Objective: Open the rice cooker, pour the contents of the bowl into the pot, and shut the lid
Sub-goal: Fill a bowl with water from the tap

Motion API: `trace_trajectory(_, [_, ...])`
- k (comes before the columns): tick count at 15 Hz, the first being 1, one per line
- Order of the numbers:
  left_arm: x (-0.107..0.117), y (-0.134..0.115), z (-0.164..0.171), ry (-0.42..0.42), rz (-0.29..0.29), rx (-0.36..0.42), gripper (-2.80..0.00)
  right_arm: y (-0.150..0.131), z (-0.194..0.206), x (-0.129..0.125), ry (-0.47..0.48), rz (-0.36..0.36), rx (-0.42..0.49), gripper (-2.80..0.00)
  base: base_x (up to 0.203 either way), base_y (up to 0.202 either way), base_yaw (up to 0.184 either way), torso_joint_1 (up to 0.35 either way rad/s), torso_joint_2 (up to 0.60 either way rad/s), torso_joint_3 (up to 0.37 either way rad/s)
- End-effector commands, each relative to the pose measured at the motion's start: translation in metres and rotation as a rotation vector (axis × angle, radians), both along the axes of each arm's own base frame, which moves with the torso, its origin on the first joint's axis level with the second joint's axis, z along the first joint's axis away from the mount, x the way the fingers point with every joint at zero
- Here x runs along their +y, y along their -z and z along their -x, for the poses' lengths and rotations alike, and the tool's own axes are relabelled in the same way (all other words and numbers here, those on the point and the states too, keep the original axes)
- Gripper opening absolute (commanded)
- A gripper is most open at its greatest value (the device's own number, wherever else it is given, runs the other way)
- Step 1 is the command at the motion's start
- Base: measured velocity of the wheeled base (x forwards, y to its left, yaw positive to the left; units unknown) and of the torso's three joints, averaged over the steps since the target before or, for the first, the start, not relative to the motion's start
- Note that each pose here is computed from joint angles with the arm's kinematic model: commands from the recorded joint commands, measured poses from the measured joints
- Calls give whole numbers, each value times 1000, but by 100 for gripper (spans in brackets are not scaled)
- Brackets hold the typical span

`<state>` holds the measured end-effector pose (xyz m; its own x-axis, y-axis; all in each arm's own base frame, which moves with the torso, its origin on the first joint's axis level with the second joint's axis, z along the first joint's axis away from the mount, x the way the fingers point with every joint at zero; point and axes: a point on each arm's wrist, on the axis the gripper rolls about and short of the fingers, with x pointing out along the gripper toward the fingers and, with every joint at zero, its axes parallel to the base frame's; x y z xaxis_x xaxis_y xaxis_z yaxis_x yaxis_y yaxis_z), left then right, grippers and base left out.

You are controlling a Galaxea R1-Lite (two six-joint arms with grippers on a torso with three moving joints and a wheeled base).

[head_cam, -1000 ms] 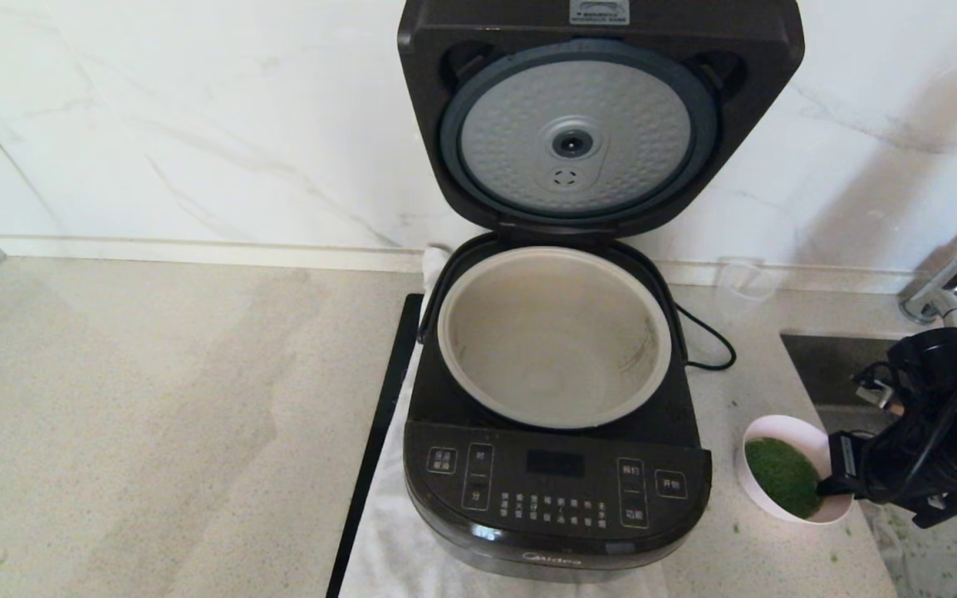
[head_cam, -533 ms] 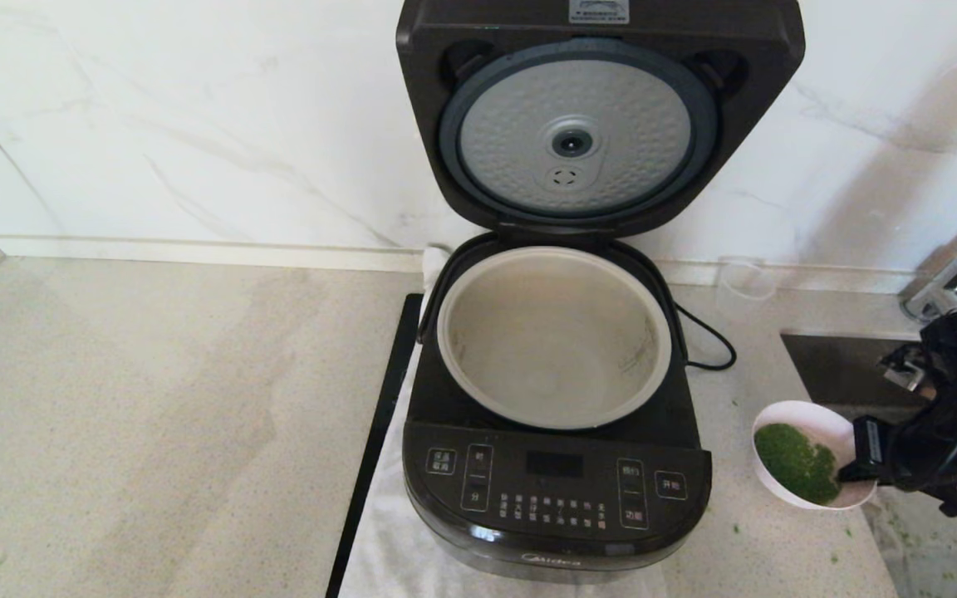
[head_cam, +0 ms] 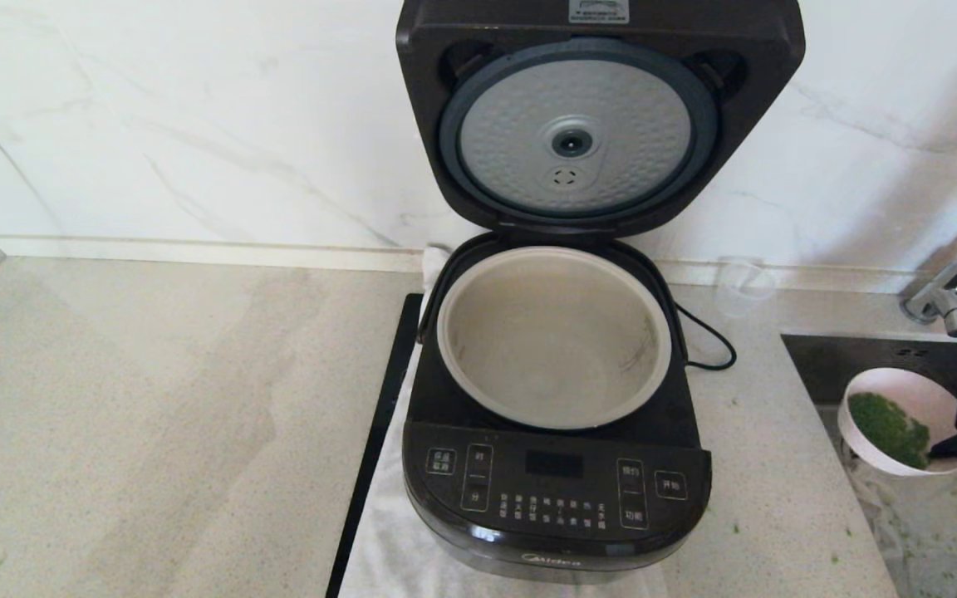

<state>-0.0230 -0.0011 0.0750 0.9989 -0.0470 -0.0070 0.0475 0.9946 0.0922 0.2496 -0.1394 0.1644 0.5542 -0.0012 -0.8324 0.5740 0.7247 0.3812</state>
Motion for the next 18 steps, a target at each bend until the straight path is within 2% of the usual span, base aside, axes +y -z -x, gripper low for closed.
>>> trace_trajectory(1, [0,0,0,1,-1,-1,-280,10,6,-40,120,-22,15,-280,0,0,0,0,0,0])
trace_trajectory(5, [0,0,0,0,-1,-1,-280,24,21,-101,253,-71,-5,-280,0,0,0,0,0,0])
trace_trajectory(8, [0,0,0,-1,-1,-1,-280,34,31,-140,340,-79,-13,-280,0,0,0,0,0,0])
trace_trajectory(14, [0,0,0,1,-1,-1,-280,45,39,-190,411,-152,-43,-280,0,0,0,0,0,0])
trace_trajectory(18, [0,0,0,0,-1,-1,-280,54,35,-212,409,-261,-52,-280,0,0,0,0,0,0])
